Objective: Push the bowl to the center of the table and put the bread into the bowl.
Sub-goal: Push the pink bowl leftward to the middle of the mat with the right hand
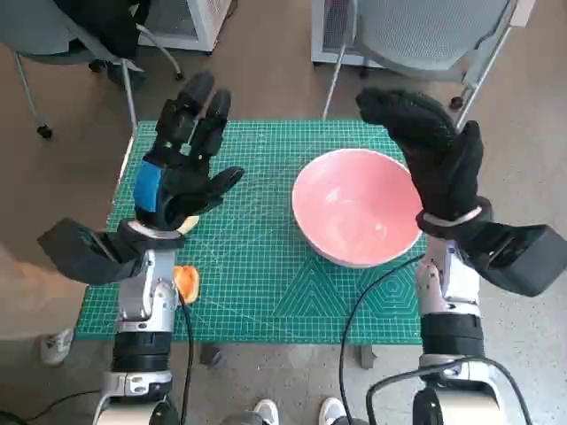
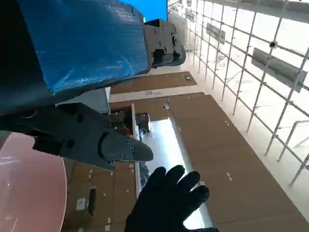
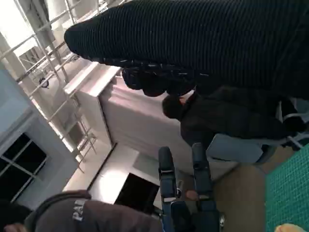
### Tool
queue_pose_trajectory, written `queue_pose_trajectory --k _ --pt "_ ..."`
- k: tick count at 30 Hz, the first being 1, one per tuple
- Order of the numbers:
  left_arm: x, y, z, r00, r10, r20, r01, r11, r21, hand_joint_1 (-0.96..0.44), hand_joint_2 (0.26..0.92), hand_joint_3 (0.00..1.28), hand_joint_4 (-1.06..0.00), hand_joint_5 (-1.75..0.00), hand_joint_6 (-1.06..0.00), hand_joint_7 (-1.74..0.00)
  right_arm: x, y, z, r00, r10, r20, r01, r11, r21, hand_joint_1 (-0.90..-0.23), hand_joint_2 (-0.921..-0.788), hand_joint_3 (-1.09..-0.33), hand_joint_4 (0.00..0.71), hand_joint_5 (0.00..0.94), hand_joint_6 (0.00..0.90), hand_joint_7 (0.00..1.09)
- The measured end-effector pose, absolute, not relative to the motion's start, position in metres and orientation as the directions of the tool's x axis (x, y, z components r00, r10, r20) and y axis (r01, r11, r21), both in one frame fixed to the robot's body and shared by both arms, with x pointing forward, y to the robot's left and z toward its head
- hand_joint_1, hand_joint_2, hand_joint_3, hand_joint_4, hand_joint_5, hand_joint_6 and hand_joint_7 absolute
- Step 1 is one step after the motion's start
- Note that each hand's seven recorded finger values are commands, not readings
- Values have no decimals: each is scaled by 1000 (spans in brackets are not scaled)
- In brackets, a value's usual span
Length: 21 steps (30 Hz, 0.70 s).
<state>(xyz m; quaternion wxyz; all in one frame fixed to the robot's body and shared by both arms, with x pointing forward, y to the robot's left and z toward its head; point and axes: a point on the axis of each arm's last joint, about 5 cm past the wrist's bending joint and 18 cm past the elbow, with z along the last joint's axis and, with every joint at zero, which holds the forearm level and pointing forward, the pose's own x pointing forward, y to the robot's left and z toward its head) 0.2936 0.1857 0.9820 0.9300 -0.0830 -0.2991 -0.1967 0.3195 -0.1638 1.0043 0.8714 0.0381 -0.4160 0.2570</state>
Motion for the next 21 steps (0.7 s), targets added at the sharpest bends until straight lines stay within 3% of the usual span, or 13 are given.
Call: queue_pose_trajectory --k 21 --pt "294 187 982 745 -322 584 414 910 -26 -384 921 158 -82 -5 -11 -484 319 -165 1006 518 420 745 -483 863 -150 -658 -921 -841 33 0 -1 281"
